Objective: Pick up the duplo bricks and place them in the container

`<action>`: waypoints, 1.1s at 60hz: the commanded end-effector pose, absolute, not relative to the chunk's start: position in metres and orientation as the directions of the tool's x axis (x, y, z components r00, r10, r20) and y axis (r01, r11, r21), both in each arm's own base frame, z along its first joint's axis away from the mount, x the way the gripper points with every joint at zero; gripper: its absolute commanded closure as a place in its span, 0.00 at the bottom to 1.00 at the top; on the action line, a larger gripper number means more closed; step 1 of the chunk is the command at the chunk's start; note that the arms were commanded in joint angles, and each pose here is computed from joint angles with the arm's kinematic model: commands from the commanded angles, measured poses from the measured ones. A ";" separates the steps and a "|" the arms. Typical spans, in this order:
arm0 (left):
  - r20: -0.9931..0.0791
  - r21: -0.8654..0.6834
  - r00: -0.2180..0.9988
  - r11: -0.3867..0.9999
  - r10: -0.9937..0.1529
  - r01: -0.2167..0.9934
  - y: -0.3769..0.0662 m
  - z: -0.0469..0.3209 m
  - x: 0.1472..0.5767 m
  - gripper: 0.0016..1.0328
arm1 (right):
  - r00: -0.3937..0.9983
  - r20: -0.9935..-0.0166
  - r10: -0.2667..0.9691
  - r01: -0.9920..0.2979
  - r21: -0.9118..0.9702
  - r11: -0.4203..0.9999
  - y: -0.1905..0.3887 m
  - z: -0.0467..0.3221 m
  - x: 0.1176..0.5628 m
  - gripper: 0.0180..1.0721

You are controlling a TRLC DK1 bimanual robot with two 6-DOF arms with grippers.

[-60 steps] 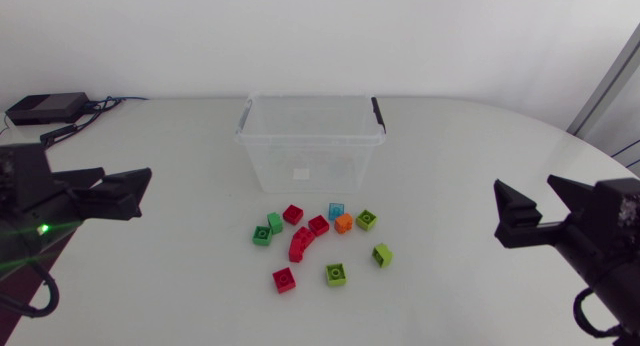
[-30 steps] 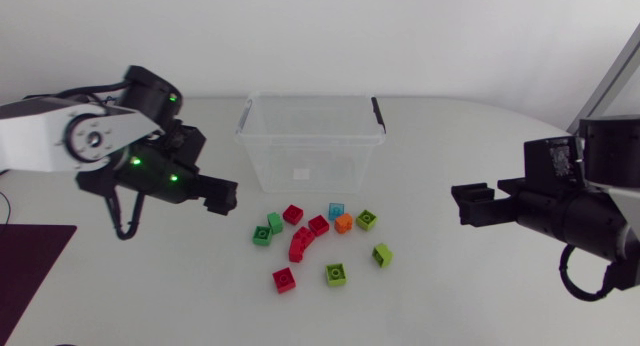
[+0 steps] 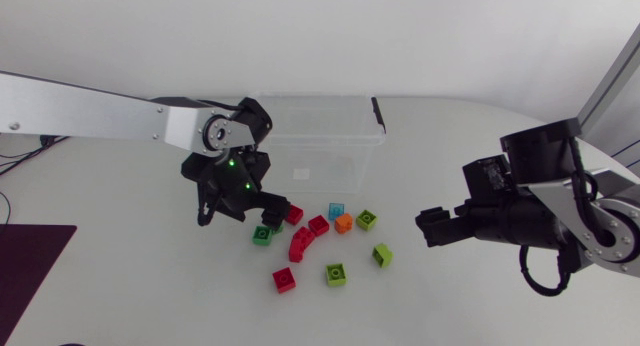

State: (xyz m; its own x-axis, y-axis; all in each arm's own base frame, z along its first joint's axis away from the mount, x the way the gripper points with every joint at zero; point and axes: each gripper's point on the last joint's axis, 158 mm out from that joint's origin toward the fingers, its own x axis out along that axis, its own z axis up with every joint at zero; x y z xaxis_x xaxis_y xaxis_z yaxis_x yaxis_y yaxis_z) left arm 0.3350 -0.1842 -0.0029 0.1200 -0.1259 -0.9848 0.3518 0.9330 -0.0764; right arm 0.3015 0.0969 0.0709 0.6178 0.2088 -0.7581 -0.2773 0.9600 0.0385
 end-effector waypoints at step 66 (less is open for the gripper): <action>-0.975 -0.066 0.177 0.936 -0.134 0.345 -0.173 -0.003 0.327 0.72 | 0.446 -0.865 0.229 -0.520 -0.042 0.853 0.176 -0.017 0.290 0.49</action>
